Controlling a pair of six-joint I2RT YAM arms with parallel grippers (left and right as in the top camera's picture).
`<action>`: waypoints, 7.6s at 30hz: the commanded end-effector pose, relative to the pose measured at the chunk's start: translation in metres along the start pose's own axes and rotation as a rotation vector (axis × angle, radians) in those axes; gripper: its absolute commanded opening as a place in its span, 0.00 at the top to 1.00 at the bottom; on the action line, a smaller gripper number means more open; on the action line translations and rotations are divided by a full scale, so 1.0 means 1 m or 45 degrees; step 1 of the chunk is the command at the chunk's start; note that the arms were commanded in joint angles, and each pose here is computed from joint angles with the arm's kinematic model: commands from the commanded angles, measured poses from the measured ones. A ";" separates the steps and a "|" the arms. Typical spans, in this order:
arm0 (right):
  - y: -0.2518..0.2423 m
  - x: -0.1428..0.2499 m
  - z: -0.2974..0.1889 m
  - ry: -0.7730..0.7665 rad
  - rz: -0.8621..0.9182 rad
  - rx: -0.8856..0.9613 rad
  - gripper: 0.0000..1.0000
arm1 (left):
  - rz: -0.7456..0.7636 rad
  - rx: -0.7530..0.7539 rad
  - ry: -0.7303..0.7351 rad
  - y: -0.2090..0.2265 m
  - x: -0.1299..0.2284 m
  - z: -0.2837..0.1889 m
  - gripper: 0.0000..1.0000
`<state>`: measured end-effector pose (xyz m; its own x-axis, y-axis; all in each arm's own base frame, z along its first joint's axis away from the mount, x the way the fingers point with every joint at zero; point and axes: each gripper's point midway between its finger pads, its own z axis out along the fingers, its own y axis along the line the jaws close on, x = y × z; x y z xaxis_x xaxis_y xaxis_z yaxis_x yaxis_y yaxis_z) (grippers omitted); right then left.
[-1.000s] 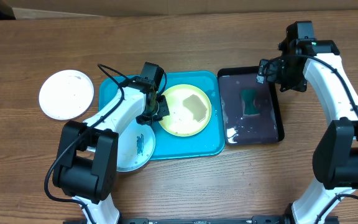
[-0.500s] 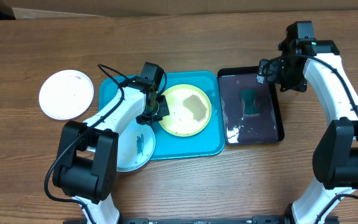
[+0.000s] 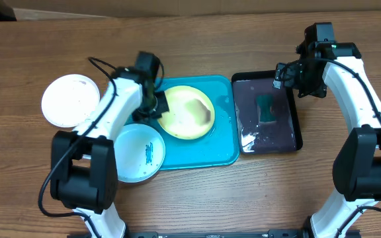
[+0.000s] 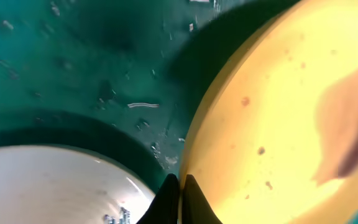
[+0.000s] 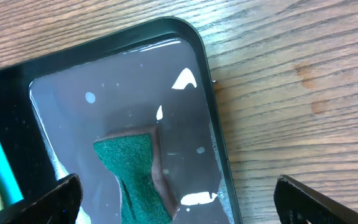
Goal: Clean dirty plates on tray and stack at the side
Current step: 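Raise the right gripper and lift the yellow plate with the left gripper, then tilt the yellow plate over the black tray with the left gripper, then carry the yellow plate left and set it on the pink-white plate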
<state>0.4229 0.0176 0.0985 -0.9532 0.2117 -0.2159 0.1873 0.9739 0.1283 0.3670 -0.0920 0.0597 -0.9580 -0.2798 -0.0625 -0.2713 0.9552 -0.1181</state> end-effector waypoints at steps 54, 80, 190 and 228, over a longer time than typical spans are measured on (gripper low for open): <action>0.004 -0.009 -0.013 -0.057 -0.005 -0.006 0.00 | 0.591 -0.008 -0.708 -0.189 0.001 -0.111 0.96; -0.194 -0.022 -0.040 -0.181 0.758 0.032 0.00 | 0.743 -0.043 -0.949 -0.230 0.016 -0.134 0.96; -0.242 -0.013 -0.050 -0.225 0.893 0.067 0.00 | -0.147 0.179 -0.151 0.053 -0.076 -0.075 0.96; -0.242 -0.013 -0.050 -0.225 0.893 0.067 0.00 | -1.006 -0.231 -0.318 0.318 -0.080 -0.089 0.96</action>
<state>0.3727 -0.2217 0.1025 -0.5647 0.7970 -0.2144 0.7639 0.6030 0.2299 0.3473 0.2433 0.1247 -0.4487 -0.8554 -0.2589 -0.8735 0.4809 -0.0752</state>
